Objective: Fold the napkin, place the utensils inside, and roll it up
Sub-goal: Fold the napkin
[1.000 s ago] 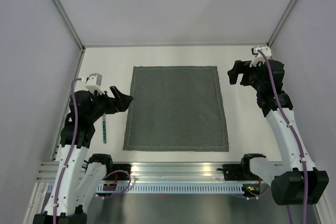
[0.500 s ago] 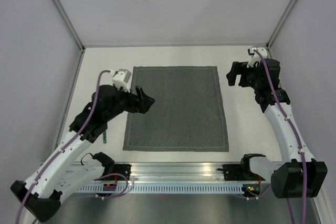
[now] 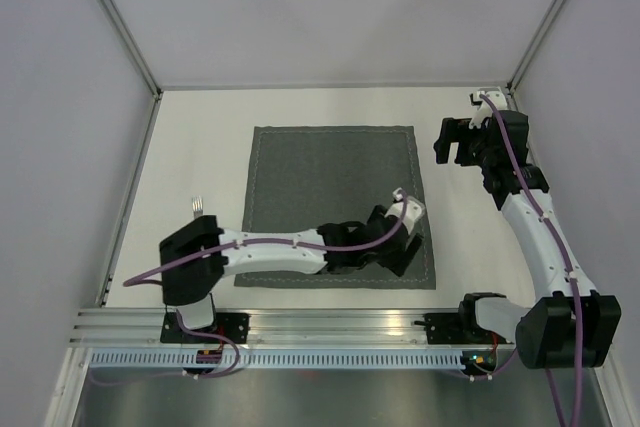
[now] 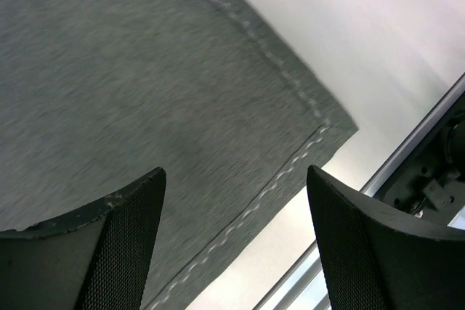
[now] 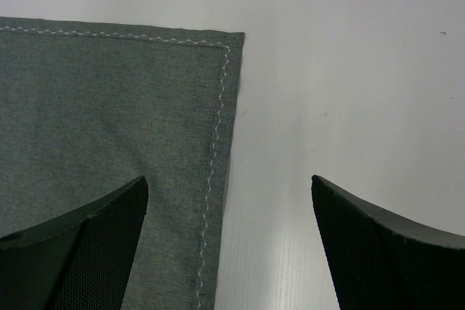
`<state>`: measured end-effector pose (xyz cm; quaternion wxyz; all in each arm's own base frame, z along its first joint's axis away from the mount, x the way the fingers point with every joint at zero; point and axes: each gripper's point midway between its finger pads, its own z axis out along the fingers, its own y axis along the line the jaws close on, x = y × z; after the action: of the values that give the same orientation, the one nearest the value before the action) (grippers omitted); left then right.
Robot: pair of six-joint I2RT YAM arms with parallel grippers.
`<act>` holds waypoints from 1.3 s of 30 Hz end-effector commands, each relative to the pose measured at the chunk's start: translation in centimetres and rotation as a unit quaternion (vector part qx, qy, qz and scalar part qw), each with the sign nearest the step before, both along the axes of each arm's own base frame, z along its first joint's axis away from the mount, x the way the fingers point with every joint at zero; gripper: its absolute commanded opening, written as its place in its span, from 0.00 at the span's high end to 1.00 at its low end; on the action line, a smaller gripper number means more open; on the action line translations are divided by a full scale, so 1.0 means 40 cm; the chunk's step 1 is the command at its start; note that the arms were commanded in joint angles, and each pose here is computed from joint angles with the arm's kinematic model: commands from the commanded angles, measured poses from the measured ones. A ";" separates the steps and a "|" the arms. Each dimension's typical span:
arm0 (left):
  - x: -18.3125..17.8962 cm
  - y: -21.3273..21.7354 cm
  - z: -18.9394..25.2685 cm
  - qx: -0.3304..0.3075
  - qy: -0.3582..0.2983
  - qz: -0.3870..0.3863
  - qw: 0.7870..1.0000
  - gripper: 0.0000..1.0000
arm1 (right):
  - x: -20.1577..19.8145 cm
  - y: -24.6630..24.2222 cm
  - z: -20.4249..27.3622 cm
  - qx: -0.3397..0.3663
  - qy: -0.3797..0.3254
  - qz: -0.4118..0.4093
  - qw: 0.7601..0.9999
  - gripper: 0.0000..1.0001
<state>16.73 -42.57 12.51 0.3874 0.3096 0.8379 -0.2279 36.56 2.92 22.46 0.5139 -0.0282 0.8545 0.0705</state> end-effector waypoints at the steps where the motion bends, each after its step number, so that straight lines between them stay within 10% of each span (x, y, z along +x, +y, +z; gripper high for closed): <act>1: -0.010 -0.136 0.025 -0.030 -0.040 -0.023 0.998 0.19 | 0.014 -0.019 0.033 -0.011 -0.011 -0.018 1.000 0.02; 28: -0.135 -0.328 -0.244 0.043 -0.069 -0.106 0.991 0.35 | 0.021 -0.024 0.014 -0.015 0.000 -0.023 1.000 0.02; 39: -0.124 -0.303 -0.251 0.062 -0.086 -0.091 0.990 0.72 | 0.020 -0.024 0.016 -0.014 -0.001 -0.023 1.000 0.02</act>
<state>11.60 -54.35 2.13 0.4008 0.4192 0.7917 -0.1917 36.95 2.41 21.30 0.5008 -0.0214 0.8634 0.0577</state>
